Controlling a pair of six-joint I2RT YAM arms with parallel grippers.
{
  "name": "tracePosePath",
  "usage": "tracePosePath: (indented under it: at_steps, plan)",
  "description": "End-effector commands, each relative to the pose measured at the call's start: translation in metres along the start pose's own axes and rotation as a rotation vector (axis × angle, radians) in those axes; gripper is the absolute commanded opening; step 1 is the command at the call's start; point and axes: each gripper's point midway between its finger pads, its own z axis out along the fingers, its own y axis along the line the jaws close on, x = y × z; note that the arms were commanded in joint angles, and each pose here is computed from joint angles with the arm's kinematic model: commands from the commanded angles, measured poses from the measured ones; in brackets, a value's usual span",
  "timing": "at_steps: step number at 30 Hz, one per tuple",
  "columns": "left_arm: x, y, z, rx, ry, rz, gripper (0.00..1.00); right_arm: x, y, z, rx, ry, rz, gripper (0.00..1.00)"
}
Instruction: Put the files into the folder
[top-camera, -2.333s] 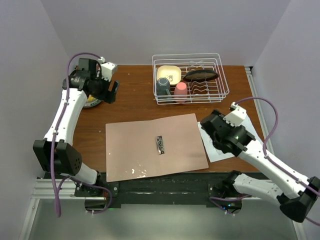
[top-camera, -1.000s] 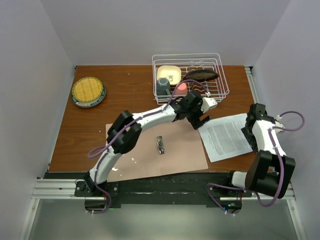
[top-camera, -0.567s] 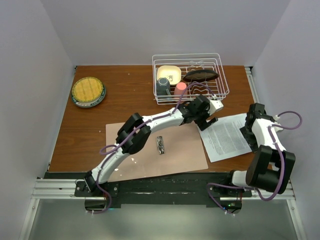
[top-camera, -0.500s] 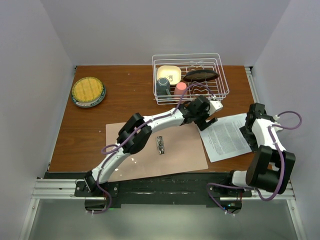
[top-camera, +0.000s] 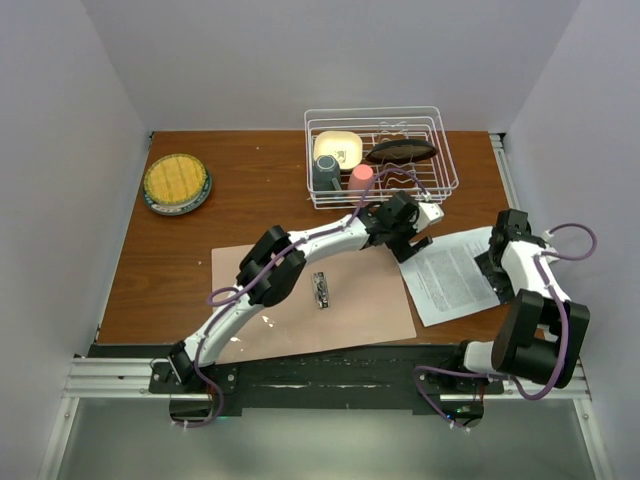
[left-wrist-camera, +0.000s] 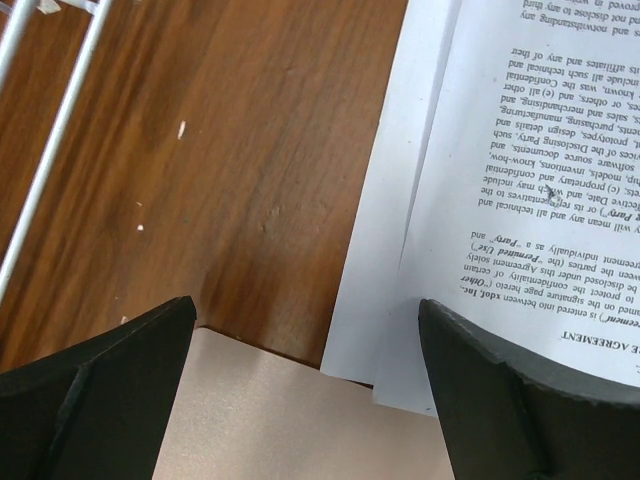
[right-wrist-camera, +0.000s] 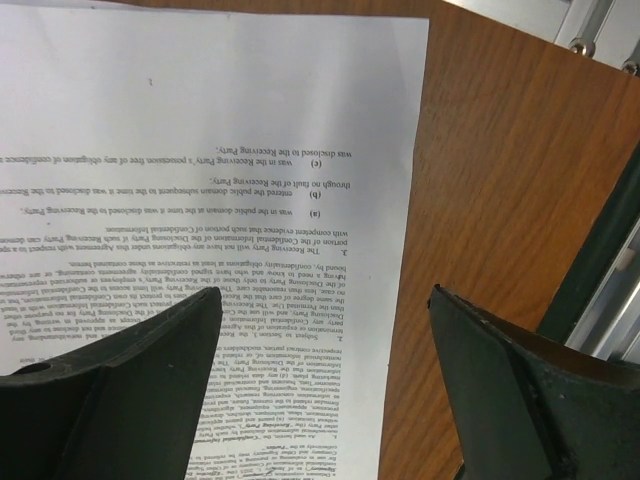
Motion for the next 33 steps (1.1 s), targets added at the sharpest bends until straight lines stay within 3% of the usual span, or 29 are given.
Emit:
tracePosePath:
  at_steps: [1, 8, 19, 33]
  plan:
    - [-0.012, -0.005, -0.012, 0.076, 0.001, 0.005, 1.00, 0.002, 0.010, -0.003, -0.074, 0.001, -0.034, 0.88]
    - [-0.042, -0.004, -0.055, 0.175, -0.064, -0.028, 1.00, 0.023, 0.024, -0.001, -0.066, 0.027, -0.115, 0.88]
    - [-0.029, -0.012, -0.019, 0.181, -0.027, -0.021, 1.00, 0.061, 0.046, 0.000, -0.072, 0.032, -0.183, 0.89]
    - [-0.003, -0.011, -0.017, 0.229, 0.023, -0.073, 1.00, 0.089, 0.059, 0.012, -0.066, 0.062, -0.218, 0.88]
